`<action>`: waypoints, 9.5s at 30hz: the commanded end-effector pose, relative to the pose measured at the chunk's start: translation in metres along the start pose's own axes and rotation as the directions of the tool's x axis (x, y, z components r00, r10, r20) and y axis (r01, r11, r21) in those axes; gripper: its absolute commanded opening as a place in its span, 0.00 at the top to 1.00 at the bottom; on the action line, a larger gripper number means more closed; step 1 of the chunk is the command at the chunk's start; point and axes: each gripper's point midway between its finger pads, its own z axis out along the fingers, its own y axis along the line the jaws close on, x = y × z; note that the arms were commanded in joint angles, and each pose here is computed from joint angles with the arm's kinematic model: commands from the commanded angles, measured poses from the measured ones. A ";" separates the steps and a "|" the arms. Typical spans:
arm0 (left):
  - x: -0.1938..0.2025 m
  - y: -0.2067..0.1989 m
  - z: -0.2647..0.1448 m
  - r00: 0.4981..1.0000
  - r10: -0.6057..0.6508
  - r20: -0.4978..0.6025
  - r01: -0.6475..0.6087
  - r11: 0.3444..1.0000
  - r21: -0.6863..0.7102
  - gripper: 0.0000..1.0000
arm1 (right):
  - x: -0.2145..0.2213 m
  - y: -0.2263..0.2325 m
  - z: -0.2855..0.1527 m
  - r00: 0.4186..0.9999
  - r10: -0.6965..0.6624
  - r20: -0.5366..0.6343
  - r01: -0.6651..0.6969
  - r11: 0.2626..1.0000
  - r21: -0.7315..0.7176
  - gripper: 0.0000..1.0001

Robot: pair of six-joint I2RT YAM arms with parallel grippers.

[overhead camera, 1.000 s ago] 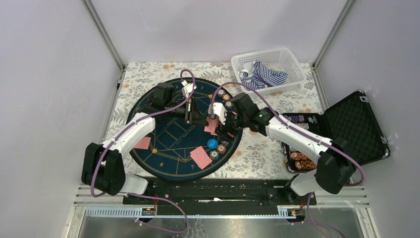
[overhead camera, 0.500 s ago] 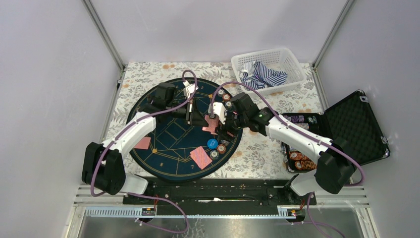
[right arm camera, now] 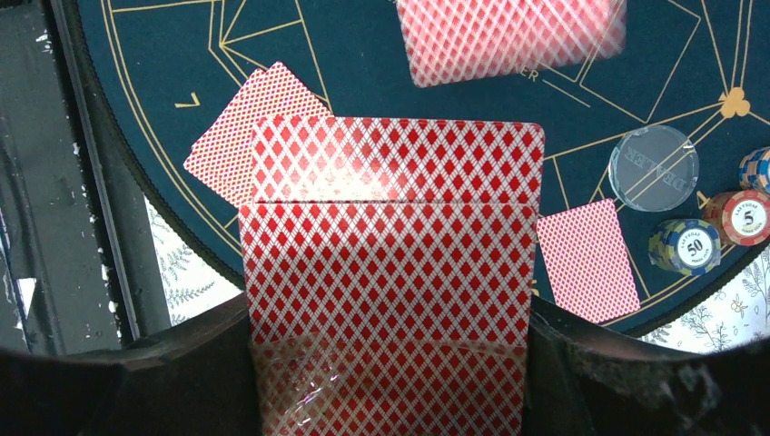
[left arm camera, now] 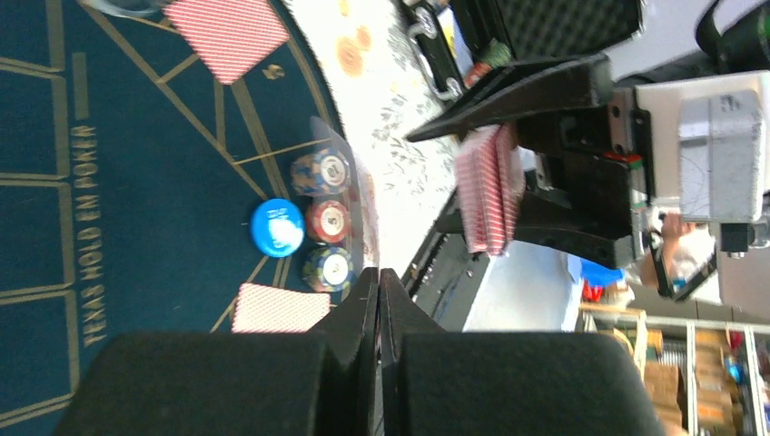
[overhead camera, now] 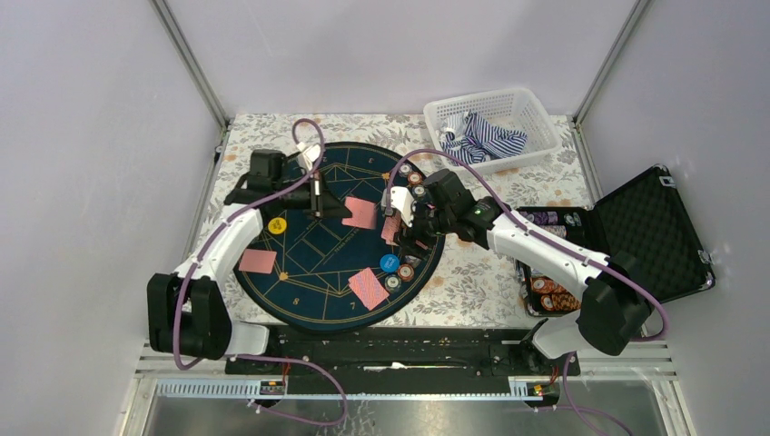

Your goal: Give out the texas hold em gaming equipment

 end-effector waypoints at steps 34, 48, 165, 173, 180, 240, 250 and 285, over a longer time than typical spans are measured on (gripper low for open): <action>0.084 0.222 -0.227 0.991 -0.097 0.087 0.129 0.816 -0.564 0.96 | -0.031 -0.007 -0.007 0.995 -0.056 0.088 0.053 0.998 0.039 1.00; 0.097 0.262 -0.242 0.989 -0.129 0.075 0.145 0.714 -0.685 0.75 | -0.029 -0.008 -0.005 0.995 -0.057 0.078 0.054 0.998 0.042 1.00; -0.076 0.042 0.021 0.976 -0.063 0.209 0.057 0.998 0.034 1.00 | -0.040 -0.022 -0.023 0.992 -0.055 0.112 0.042 0.993 0.114 1.00; -0.063 0.044 0.091 0.985 -0.084 0.153 0.070 0.993 0.095 1.00 | -0.042 -0.028 -0.029 0.993 -0.057 0.099 0.043 0.990 0.133 1.00; -0.056 0.059 0.134 0.982 -0.143 0.120 0.131 0.986 0.102 1.00 | -0.038 -0.034 -0.039 0.996 -0.052 0.078 0.040 0.988 0.153 1.00; -0.040 -0.009 0.034 0.995 0.072 0.069 -0.077 0.994 0.073 0.49 | -0.025 -0.037 -0.023 0.989 0.046 0.144 -0.061 0.993 0.102 1.00; -0.011 -0.046 0.051 0.990 0.137 -0.032 -0.131 0.981 0.146 0.43 | -0.026 -0.027 -0.023 0.988 0.048 0.146 -0.057 0.997 0.056 1.00; -0.010 -0.051 0.072 0.997 0.063 -0.053 -0.051 0.978 0.202 0.55 | -0.023 -0.021 -0.016 0.993 0.020 0.116 -0.027 0.998 0.054 1.00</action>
